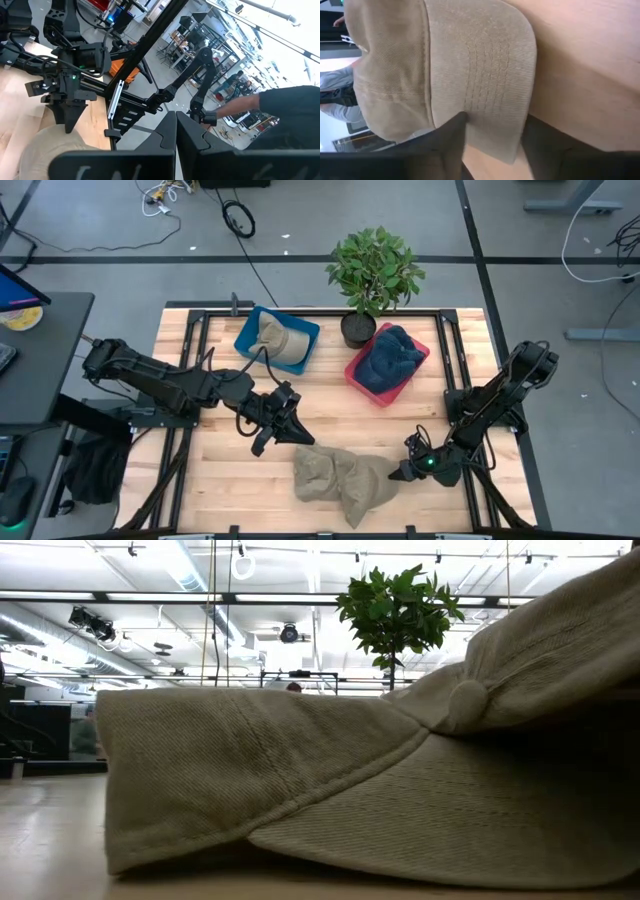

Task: Pick & Place hat
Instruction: Put the right brown cap into the blue bin

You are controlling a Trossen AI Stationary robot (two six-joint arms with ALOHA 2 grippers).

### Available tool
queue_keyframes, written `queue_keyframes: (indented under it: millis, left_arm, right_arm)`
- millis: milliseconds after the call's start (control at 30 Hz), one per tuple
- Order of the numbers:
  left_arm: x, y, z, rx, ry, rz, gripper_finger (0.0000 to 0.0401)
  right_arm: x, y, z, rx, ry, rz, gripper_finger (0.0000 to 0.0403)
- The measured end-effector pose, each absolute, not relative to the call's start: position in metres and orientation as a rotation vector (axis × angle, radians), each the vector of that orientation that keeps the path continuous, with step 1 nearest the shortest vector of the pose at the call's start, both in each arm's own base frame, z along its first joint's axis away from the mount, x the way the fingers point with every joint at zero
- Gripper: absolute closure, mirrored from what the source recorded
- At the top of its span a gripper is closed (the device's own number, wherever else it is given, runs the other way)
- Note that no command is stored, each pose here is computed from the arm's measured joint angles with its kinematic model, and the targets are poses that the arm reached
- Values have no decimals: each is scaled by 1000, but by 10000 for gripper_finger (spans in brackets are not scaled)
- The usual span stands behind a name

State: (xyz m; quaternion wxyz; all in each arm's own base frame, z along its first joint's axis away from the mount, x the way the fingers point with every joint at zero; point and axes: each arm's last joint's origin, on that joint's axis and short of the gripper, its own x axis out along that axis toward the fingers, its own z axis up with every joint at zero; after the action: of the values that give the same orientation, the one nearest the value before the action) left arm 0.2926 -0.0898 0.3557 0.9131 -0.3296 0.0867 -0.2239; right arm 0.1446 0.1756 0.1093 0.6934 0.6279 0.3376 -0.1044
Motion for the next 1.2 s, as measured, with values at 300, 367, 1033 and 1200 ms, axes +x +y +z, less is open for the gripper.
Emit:
queue_keyframes:
  millis: [300,367,1033,1200]
  left_arm:
    - [293,-90,356,-679,178,-462,398]
    - [293,-90,356,-681,179,-461,398]
    - [295,-84,352,-887,255,-416,213]
    - [295,-84,350,-913,282,-407,146]
  right_arm:
    - [150,182,120,1458,682,-129,388]
    - [151,183,124,1469,653,-97,386]
    - [153,185,163,1491,488,160,398]
    - [150,179,184,1454,414,235,398]
